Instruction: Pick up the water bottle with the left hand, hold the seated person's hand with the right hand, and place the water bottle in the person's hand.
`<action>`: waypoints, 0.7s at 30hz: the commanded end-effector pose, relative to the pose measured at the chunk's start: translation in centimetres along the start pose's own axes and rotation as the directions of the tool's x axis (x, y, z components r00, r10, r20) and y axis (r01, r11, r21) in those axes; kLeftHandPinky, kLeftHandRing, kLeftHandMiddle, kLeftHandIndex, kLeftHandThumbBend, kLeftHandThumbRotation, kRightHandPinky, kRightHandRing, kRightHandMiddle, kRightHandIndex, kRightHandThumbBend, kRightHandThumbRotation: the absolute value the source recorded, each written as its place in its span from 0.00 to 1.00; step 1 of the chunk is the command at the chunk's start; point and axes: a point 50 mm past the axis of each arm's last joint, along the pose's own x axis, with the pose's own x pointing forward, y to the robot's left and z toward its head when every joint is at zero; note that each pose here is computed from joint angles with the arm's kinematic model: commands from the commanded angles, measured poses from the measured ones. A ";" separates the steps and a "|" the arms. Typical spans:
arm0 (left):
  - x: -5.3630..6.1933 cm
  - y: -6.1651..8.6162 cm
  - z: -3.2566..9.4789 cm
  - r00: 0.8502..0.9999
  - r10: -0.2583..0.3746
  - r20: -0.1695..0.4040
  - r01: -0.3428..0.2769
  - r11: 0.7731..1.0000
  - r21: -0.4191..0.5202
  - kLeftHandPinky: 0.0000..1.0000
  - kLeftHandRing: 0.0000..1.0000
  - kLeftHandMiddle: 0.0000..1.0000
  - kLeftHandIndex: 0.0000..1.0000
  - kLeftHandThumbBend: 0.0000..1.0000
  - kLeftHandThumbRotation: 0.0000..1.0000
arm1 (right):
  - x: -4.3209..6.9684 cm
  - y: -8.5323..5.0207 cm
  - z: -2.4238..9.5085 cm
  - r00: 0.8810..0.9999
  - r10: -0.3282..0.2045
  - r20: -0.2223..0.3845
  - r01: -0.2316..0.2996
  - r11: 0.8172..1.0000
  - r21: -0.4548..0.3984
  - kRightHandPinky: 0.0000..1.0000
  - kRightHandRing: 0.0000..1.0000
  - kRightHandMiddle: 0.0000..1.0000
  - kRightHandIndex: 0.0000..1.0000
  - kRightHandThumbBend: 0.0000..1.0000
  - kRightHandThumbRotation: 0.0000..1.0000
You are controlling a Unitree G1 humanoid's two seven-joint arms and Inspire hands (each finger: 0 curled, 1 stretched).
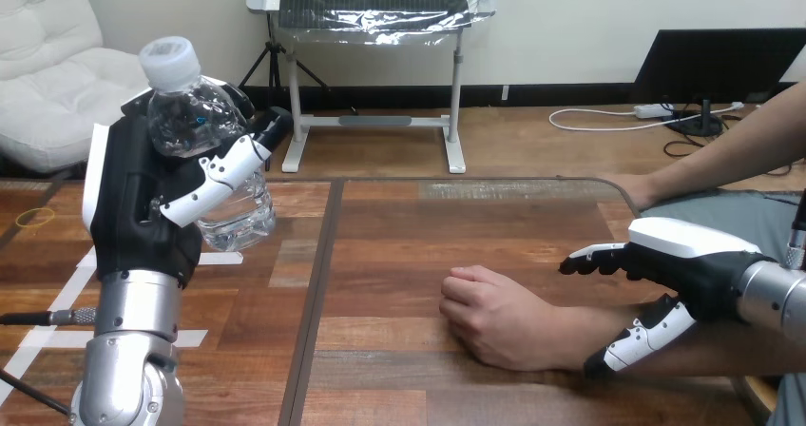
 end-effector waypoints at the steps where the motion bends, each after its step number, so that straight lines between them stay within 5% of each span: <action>1: 1.8 -0.8 2.8 0.990 -0.038 0.133 0.039 0.999 -0.003 0.18 0.22 0.28 0.33 0.54 0.00 | 0.1 -2.2 0.3 0.999 -0.036 -0.010 0.035 0.999 -0.030 0.82 0.88 0.89 0.88 1.00 0.44; 21: 1.9 -0.6 2.9 0.988 -0.036 0.147 0.035 0.999 0.004 0.18 0.23 0.29 0.33 0.53 0.00 | 1.0 -1.2 0.6 0.996 0.072 -0.055 -0.073 0.997 -0.022 0.71 0.90 0.89 0.86 1.00 0.42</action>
